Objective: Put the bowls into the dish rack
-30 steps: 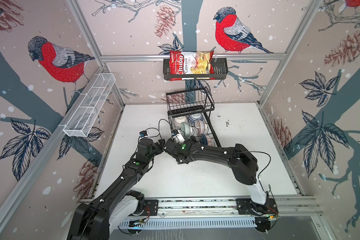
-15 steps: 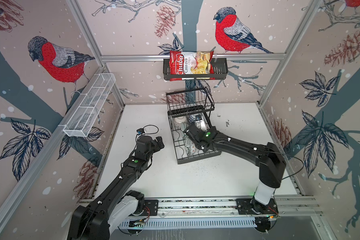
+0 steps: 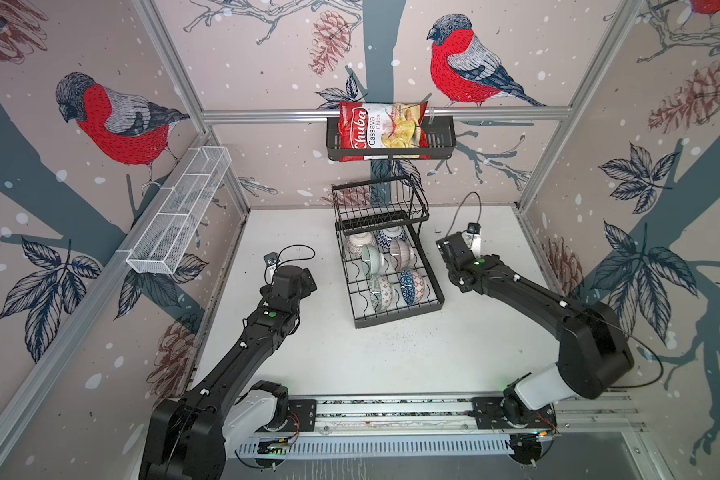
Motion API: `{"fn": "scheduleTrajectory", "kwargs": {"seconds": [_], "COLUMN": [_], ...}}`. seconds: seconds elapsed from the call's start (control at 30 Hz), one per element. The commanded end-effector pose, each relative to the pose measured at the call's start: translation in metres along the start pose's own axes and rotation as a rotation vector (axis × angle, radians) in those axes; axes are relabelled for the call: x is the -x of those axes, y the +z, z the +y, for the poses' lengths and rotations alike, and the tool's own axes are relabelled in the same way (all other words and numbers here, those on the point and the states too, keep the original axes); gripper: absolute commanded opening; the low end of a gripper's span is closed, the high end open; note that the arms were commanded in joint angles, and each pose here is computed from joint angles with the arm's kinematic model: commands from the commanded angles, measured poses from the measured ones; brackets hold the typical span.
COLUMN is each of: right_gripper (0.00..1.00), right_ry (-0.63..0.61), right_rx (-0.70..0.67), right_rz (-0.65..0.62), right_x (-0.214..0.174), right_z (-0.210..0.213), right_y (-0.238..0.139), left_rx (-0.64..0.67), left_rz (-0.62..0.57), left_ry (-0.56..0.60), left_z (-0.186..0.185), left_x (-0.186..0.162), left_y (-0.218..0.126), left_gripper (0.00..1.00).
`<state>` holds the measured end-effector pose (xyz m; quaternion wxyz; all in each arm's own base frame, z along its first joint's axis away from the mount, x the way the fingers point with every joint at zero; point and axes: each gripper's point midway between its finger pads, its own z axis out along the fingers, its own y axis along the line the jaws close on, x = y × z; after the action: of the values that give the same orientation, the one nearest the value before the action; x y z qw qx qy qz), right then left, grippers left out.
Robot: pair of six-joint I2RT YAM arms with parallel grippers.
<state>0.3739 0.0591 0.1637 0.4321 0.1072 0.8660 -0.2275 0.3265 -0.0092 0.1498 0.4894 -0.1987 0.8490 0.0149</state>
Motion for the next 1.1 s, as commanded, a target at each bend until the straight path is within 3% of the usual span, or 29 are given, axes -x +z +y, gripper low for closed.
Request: {"fn": "scheduleTrajectory", "kwargs": {"seconds": [0.0,0.2,0.33,0.63,1.07], "right_gripper": [0.99,0.99,0.99,1.0,1.0], "right_ry": [0.067,0.201,0.278,0.251,0.24], "right_rx": [-0.021,-0.043,-0.022,0.061,0.276], "right_rz": [-0.084,-0.105,-0.22,-0.409,-0.449], "right_x": [0.012,-0.013,-0.015,-0.015,-0.027], "right_z": [-0.014,-0.055,-0.073,-0.073,-0.061], "right_y": [0.015,0.059,0.07,0.06,0.057], "left_rx": [0.062,0.024,0.011,0.031,-0.002], "left_rz": [-0.098,-0.197,-0.245,-0.309,-0.403], "left_ry": [0.05,0.074,0.114,0.105,0.162], "left_z": [0.013,0.017,0.015,0.027,0.018], "left_x": [0.013,0.014,0.018,0.019,0.023], "left_y": [0.005,0.012,0.014,0.025,0.043], "left_gripper": [0.96,0.96,0.96,0.96,0.96]}}
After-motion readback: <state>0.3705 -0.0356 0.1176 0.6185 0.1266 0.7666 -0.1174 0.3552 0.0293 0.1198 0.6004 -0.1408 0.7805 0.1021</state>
